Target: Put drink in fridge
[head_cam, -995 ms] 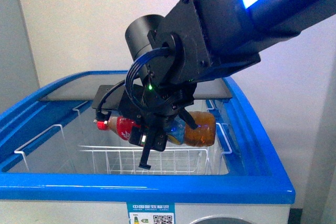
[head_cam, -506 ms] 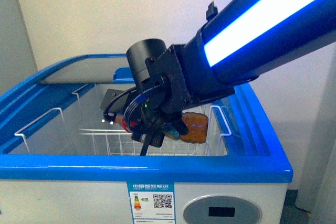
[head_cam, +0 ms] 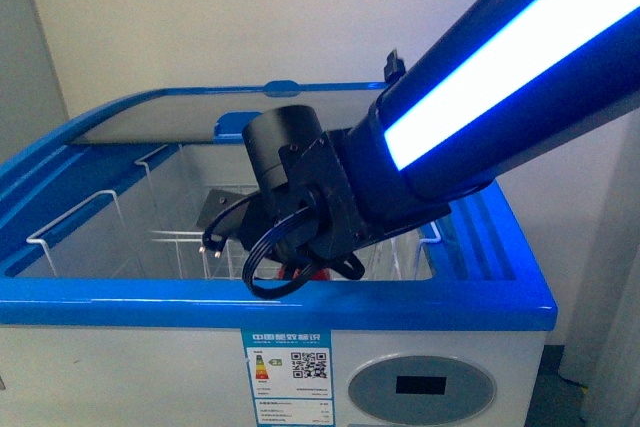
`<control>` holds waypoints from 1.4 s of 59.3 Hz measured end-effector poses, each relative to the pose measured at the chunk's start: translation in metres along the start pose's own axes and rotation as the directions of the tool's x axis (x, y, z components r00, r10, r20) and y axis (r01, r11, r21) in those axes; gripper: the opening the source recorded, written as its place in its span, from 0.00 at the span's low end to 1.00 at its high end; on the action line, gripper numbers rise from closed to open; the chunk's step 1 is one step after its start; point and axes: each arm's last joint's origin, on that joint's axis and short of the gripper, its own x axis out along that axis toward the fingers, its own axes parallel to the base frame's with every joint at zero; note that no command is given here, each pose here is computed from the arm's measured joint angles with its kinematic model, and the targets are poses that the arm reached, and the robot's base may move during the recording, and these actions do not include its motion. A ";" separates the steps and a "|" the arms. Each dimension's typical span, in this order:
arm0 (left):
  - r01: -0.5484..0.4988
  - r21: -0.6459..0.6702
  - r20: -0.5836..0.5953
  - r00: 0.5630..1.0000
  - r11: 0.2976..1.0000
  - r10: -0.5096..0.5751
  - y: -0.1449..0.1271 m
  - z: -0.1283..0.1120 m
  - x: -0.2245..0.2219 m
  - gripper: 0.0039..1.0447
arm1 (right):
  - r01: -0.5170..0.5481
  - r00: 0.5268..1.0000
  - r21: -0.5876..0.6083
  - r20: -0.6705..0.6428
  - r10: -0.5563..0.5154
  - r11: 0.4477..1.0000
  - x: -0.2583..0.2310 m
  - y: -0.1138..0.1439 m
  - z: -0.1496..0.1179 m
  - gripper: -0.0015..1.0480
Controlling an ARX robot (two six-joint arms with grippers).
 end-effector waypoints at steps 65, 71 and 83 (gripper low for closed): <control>0.000 0.000 0.000 1.000 1.000 0.000 0.000 0.000 0.000 0.02 | 0.105 0.869 0.962 0.034 -0.494 0.251 -0.388 0.012 -0.159 0.66; 0.000 0.000 0.000 1.000 1.000 0.000 0.000 0.000 0.000 0.02 | 0.138 0.849 0.934 0.059 -0.525 0.328 -0.386 0.023 -0.179 0.46; 0.000 0.000 0.001 1.000 1.000 0.000 0.000 0.000 0.000 0.02 | 0.166 0.852 0.917 0.051 -0.521 0.362 -0.378 0.042 -0.207 0.03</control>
